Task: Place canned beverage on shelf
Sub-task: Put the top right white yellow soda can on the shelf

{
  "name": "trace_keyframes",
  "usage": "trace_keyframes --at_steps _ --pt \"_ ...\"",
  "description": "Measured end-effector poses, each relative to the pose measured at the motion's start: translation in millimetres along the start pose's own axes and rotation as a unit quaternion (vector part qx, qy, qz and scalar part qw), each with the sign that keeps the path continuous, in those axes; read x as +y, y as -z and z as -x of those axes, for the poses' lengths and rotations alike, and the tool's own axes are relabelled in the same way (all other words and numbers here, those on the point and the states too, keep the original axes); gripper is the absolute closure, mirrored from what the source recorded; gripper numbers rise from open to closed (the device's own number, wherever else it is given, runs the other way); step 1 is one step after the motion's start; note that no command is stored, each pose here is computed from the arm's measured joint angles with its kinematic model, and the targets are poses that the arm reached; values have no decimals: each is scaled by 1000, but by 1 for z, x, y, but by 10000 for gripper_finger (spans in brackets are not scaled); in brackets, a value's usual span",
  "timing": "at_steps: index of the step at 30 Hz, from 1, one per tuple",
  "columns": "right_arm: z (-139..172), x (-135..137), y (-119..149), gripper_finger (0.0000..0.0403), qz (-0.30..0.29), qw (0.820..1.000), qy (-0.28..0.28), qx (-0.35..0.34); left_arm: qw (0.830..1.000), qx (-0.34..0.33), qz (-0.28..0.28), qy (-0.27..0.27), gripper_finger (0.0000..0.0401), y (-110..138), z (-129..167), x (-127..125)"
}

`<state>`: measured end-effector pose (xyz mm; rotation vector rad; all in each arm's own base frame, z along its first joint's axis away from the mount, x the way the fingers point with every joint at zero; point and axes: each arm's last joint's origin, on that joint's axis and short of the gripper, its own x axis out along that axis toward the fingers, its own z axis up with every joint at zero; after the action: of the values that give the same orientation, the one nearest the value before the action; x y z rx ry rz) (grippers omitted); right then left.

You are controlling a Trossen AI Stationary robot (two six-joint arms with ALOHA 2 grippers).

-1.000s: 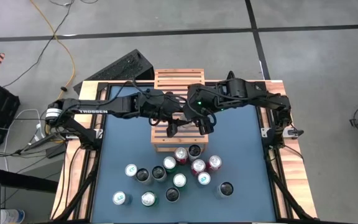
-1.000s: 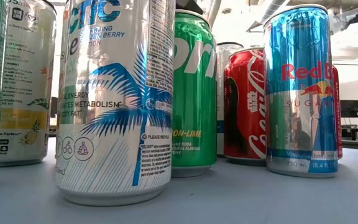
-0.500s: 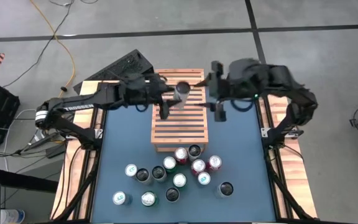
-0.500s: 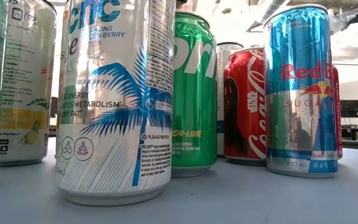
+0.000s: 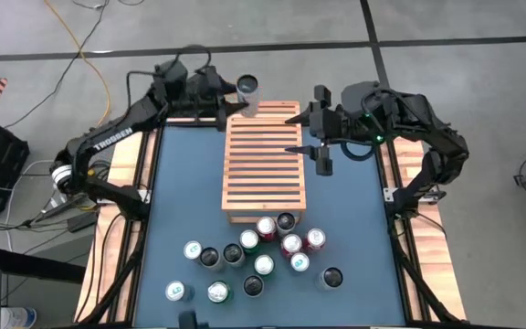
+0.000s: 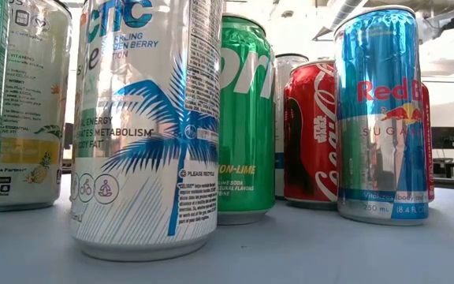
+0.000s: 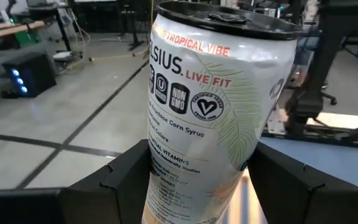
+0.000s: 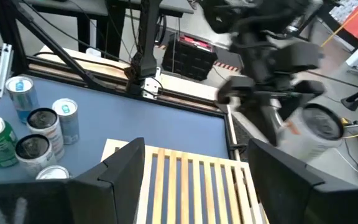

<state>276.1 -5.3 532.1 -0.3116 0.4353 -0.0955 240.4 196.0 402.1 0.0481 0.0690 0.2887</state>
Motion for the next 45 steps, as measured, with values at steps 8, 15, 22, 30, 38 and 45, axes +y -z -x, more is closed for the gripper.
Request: trace_keyframes --at_steps 8,15,22,30,38,45 --pt "-12 2 0 132 -34 999 -1 6 999 27 29 19 177 39 -5 65" --pt "-25 4 1 132 -48 999 -4 18 997 42 53 27 177 68 -9 100" --pt "-35 6 0 132 -49 999 -3 17 997 46 51 23 177 80 -9 114" --pt "-37 4 -1 132 -52 999 2 7 998 20 60 13 177 97 -6 113" --pt "-37 4 -1 132 -55 998 2 7 995 -65 81 9 177 105 3 112" --pt "-37 4 -1 132 -56 998 2 8 996 -31 75 23 177 103 7 104"
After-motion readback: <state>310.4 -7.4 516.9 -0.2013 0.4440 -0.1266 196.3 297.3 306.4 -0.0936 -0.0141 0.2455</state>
